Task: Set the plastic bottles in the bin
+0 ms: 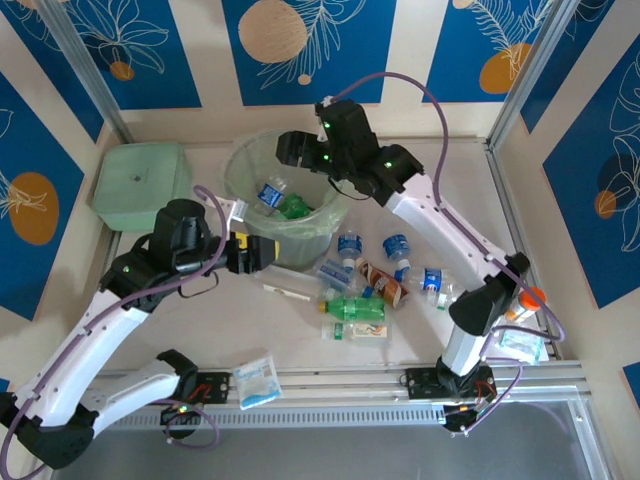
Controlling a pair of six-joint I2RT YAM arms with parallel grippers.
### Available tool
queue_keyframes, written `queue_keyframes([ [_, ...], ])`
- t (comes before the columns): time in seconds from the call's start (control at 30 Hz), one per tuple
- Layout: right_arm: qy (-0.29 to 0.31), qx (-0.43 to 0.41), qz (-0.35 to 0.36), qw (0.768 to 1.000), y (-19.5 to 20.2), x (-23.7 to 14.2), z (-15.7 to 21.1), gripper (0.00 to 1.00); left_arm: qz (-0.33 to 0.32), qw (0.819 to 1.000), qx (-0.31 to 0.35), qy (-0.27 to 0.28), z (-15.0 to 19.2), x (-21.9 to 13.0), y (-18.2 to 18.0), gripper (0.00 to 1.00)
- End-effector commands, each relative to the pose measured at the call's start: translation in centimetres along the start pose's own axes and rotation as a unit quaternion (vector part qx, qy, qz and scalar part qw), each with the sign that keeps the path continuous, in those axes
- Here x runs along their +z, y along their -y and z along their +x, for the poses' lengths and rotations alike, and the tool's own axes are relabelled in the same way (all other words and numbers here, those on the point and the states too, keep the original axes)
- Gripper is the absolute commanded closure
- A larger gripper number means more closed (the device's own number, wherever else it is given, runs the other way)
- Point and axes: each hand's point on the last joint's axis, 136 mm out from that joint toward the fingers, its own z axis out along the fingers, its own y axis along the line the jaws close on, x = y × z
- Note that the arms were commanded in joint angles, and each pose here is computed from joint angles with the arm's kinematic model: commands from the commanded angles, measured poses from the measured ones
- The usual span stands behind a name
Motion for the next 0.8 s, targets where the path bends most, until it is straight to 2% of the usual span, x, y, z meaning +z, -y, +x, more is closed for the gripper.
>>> queue_keyframes([
  [0.0,0.056,-0.012,0.017,0.998,0.5,-5.3,-2.4,0.21,0.017,1.000,0.024,-0.002,-0.4,-0.5,1.3,0.24],
  [0.13,0.089,-0.007,0.067,0.994,3.3,-9.2,-2.8,0.21,0.047,0.998,0.039,-0.011,-0.4,-0.2,3.0,0.25],
  [0.27,0.114,0.030,0.145,0.982,8.2,-13.9,-2.0,0.21,0.100,0.991,0.075,-0.044,1.1,0.8,5.9,0.22],
  [0.43,0.126,0.105,0.243,0.956,15.3,-18.8,0.9,0.21,0.098,0.985,0.119,-0.080,2.8,2.8,7.1,0.17],
  [0.57,0.100,0.156,0.288,0.939,19.5,-20.0,4.4,0.21,0.117,0.976,0.148,-0.111,4.9,5.0,8.7,0.12],
  [0.6,0.089,0.167,0.305,0.934,20.5,-20.1,5.5,0.21,0.118,0.972,0.158,-0.124,5.7,5.7,9.0,0.06],
  [0.63,0.080,0.177,0.320,0.927,21.3,-20.3,6.3,0.21,0.114,0.970,0.168,-0.134,6.4,6.4,9.1,0.05],
  [0.77,0.058,0.213,0.352,0.909,24.2,-20.8,9.4,0.21,0.091,0.959,0.202,-0.175,9.5,9.5,9.4,0.04],
])
